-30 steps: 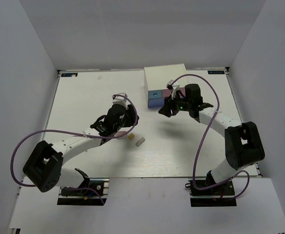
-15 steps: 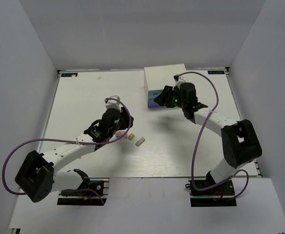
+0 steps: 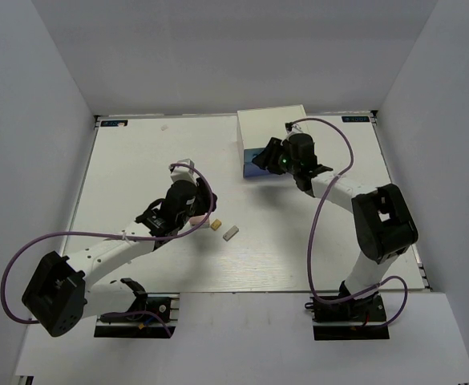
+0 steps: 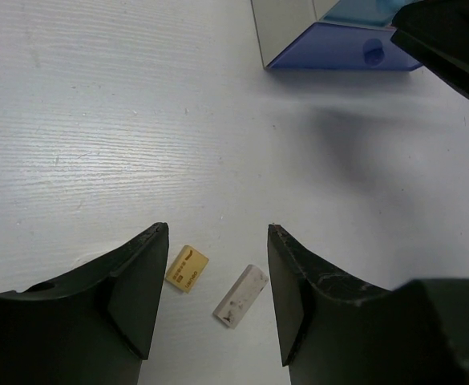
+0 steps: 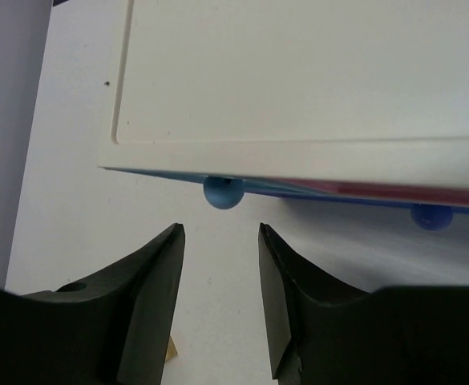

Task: Sort the stationery into containers
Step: Open the drawer at the center of the board.

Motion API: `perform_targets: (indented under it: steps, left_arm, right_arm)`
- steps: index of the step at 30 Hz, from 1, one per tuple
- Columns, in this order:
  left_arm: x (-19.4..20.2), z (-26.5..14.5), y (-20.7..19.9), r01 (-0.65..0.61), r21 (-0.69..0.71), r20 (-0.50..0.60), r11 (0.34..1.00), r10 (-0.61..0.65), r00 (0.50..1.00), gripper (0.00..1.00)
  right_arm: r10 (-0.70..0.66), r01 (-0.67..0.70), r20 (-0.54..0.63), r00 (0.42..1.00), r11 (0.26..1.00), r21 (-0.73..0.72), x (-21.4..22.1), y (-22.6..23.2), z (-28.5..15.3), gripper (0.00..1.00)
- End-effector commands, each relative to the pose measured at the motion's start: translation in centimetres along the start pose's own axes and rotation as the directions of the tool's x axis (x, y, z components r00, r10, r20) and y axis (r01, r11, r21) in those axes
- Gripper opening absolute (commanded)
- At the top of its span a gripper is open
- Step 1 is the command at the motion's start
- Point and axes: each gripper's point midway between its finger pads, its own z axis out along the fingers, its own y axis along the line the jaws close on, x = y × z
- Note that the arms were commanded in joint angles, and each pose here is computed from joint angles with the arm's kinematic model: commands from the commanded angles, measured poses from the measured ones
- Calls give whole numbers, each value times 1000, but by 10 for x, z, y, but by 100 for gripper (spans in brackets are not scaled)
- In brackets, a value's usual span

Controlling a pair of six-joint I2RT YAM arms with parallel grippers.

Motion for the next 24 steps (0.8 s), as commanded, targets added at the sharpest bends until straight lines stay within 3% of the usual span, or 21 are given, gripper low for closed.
perform_targets:
  steps: [1, 24]
  left_arm:
    - [-6, -6, 2, 11, -5, 23, 1000, -11, 1000, 63]
    - [2, -9, 13, 27, -41, 8, 999, -27, 1000, 63]
  right_arm:
    - [10, -6, 90, 996, 999, -39, -30, 17, 7, 48]
    - [40, -34, 128, 991, 998, -50, -36, 14, 25, 40]
